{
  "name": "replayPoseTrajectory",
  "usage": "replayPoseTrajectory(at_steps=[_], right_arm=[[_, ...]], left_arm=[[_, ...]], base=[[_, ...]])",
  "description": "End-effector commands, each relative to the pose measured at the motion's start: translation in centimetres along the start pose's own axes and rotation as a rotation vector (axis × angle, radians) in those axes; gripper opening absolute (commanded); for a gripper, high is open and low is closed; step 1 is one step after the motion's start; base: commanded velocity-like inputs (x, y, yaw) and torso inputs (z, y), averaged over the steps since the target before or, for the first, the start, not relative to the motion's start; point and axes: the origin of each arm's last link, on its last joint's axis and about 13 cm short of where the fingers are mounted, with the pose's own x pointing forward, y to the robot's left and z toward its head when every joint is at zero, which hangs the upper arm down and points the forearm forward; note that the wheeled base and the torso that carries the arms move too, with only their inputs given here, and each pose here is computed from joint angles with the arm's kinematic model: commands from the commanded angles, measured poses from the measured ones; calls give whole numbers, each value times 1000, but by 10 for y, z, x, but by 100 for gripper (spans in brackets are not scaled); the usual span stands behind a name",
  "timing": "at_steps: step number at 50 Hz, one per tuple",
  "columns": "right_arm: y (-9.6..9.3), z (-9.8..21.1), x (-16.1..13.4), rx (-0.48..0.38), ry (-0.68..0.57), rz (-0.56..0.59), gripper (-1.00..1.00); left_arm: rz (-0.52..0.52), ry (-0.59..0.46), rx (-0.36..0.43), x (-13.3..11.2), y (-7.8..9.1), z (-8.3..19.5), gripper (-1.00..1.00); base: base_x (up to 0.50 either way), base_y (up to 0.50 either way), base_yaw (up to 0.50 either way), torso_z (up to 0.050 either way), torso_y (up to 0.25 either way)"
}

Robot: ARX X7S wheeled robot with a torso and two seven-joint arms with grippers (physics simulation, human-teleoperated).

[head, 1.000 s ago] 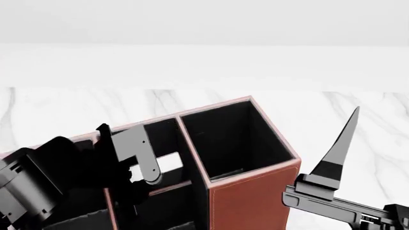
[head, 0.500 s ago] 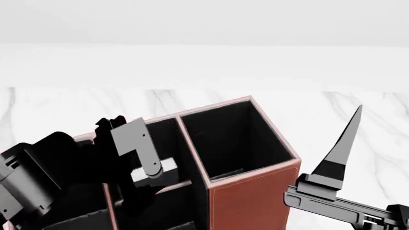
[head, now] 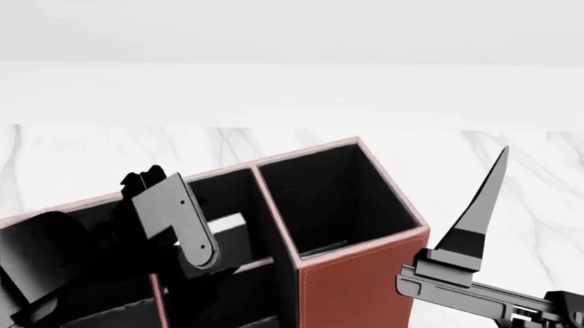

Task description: Pick up the book and place it in the front compartment of the caddy.

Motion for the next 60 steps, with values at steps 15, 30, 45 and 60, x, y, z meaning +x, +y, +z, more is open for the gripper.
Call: replayPoseTrajectory(at_steps=[15, 30, 45, 60], right_arm=[[3, 2, -2, 0, -4, 12, 100], [2, 6, -1, 2, -17, 13, 100], [4, 8, -1, 5, -19, 23, 100], [6, 8, -2, 7, -20, 29, 100]], left_arm=[[202, -283, -70, -43, -54, 0, 100], [349, -627, -211, -55, -85, 8, 100], [577, -764, -250, -69, -107, 8, 100], [731, -806, -299, -83, -129, -9, 100]], base=[[0, 0, 0, 0, 0], [0, 0, 0, 0, 0], [0, 0, 0, 0, 0], [0, 0, 0, 0, 0]])
